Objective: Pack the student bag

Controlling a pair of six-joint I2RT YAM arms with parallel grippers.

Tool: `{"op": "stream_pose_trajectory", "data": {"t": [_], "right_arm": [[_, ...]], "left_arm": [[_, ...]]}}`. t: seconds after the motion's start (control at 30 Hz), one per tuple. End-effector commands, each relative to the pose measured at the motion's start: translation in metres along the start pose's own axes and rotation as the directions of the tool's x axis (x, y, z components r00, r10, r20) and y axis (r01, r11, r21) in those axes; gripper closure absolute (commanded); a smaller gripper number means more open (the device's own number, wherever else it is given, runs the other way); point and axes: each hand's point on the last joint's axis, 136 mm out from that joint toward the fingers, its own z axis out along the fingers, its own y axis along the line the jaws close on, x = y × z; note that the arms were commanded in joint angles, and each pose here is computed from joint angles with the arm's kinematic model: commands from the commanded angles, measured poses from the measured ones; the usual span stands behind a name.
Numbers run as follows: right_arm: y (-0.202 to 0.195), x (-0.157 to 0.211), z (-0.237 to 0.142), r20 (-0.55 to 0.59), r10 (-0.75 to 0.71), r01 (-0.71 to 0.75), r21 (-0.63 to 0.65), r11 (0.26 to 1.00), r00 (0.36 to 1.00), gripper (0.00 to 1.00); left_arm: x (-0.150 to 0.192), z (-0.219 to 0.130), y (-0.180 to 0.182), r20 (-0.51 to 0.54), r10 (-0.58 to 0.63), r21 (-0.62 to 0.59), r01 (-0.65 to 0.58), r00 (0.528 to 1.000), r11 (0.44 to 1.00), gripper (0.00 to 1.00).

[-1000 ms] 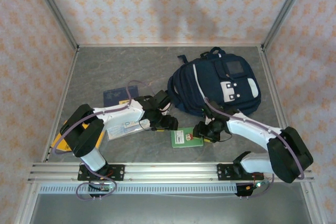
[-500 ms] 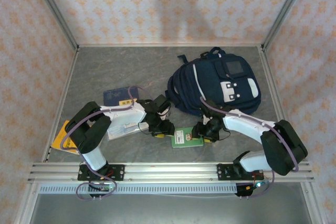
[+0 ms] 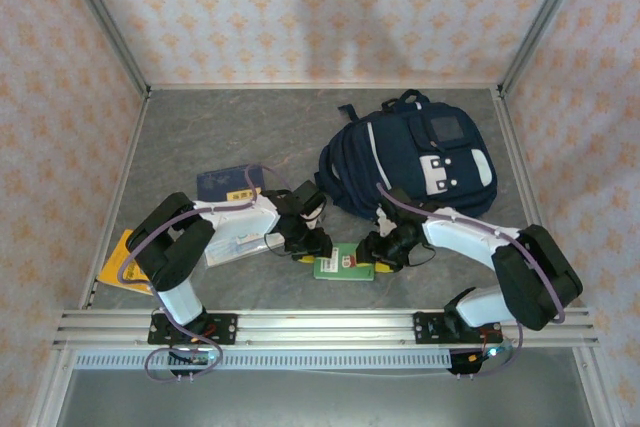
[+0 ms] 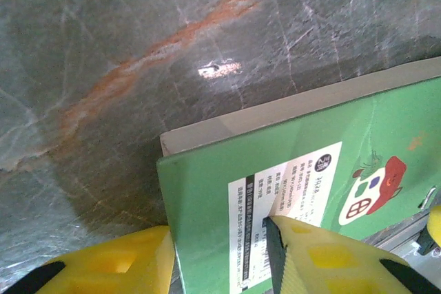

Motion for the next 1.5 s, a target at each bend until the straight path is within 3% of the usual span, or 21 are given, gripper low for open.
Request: {"op": "stream_pose_trajectory", "data": {"t": [0.0,0.27,0.47,0.8,1.13,1.47], "right_arm": [[0.016,-0.005,-0.006,0.030,-0.056,0.058,-0.047,0.997,0.998,0.46],[-0.014,-0.015,0.014,0.054,-0.024,0.021,0.056,0.998,0.998,0.44],[0.021,-0.016,0.012,0.053,-0.102,0.105,-0.068,0.992,0.993,0.47],[0.080,0.001,-0.048,0.184,-0.152,0.204,-0.308,0.929,0.971,0.52],[0.089,-0.006,-0.027,0.125,-0.094,0.139,-0.428,0.893,0.988,0.52],[0.099,-0.023,-0.016,0.159,-0.048,0.126,-0.525,0.841,0.986,0.52]], "left_arm": [[0.006,0.014,-0.015,-0.028,0.062,0.064,-0.060,0.998,0.996,0.60],[0.010,0.017,-0.009,-0.037,0.059,0.057,-0.057,0.998,0.997,0.62],[0.009,0.016,-0.012,-0.036,0.062,0.066,-0.059,0.997,0.996,0.63],[0.011,0.013,-0.013,-0.032,0.077,0.074,-0.075,0.996,0.994,0.64],[0.013,0.011,-0.016,-0.035,0.086,0.090,-0.083,0.996,0.993,0.64],[0.016,0.014,-0.013,-0.040,0.084,0.099,-0.080,0.996,0.992,0.65]]}}
